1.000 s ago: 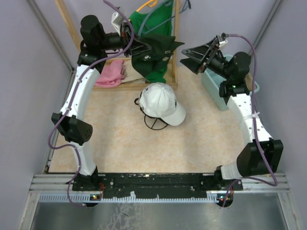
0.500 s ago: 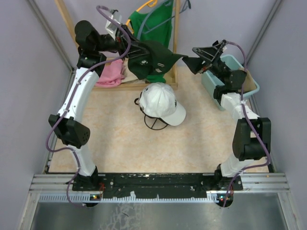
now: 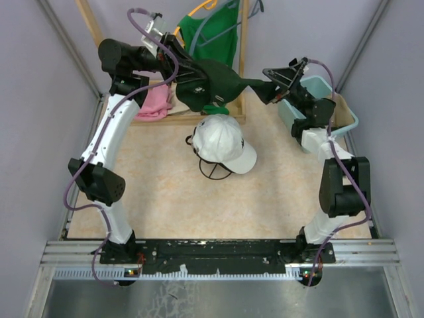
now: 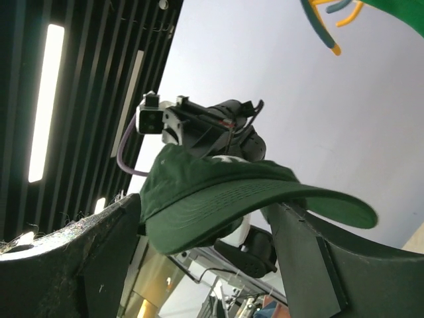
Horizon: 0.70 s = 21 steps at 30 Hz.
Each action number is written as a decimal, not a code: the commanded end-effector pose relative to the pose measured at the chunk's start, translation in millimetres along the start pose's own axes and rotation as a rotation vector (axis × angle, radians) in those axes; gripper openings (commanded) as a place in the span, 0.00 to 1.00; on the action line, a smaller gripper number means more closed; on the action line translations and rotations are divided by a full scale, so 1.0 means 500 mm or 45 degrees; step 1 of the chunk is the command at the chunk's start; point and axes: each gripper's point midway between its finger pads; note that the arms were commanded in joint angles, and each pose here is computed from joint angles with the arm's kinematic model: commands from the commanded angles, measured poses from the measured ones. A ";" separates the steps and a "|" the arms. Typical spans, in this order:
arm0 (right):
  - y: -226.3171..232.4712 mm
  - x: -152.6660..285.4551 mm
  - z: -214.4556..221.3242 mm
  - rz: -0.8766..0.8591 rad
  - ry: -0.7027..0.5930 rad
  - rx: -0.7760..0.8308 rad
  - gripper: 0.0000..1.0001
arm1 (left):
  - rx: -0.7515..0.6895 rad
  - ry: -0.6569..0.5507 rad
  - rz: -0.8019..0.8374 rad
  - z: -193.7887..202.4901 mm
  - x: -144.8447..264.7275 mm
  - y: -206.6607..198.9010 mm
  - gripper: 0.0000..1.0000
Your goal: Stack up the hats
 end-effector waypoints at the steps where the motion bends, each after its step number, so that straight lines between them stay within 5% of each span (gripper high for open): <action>1: 0.014 -0.016 0.005 -0.023 0.026 -0.418 0.77 | -0.096 -0.017 0.068 -0.047 -0.012 -0.049 0.00; 9: -0.008 -0.036 0.001 0.003 0.033 -0.446 0.64 | -0.072 -0.002 0.109 -0.033 -0.018 -0.065 0.00; 21: -0.013 -0.070 0.023 -0.028 0.098 -0.449 0.00 | 0.078 -0.006 0.063 0.017 -0.009 -0.035 0.00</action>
Point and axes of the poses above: each gripper's point midway between its finger pads, its own x axis back along the fingers, its own y axis along the line the jaws close on, z = x × y, and after that the axes turned 6 degrees about -x, right-handed
